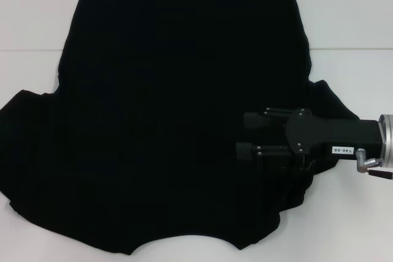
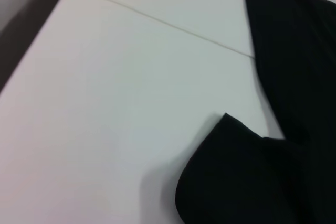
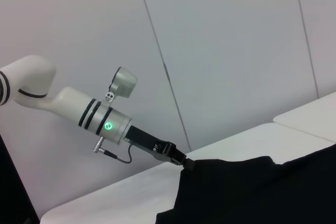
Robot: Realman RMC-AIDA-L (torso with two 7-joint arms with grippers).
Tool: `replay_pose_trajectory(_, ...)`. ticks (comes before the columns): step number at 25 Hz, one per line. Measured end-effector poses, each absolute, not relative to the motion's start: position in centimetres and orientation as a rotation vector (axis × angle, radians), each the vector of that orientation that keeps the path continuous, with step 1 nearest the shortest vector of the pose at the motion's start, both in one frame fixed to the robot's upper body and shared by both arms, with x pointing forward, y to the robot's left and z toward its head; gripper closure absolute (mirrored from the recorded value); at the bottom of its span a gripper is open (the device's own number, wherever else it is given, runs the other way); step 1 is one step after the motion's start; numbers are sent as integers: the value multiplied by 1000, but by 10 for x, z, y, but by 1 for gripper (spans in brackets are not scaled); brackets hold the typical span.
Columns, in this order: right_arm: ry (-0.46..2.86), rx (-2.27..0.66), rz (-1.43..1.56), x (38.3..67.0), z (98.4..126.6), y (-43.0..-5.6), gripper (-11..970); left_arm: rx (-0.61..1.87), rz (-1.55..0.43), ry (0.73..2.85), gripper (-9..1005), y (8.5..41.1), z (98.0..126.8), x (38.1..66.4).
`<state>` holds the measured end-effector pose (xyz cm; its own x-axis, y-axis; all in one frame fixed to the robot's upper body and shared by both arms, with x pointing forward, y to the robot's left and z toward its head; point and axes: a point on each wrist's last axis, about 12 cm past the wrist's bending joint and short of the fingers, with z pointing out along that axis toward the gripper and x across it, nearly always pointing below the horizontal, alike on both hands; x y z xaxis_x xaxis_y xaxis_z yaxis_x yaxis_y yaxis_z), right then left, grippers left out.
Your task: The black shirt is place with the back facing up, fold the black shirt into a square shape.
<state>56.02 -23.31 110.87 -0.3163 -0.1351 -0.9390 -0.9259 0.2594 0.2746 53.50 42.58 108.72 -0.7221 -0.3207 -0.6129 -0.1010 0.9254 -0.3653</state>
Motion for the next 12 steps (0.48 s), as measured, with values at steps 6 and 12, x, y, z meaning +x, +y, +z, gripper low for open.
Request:
replay_pose_trajectory(6,1666,-990,1150,560,1109,-233,142,-331,-373,2344,997,432,1088,534)
replay_pose_trajectory(12,1666,-989,1150,560,1109,-233,141,-351,-361,2336,997,435,1088,532)
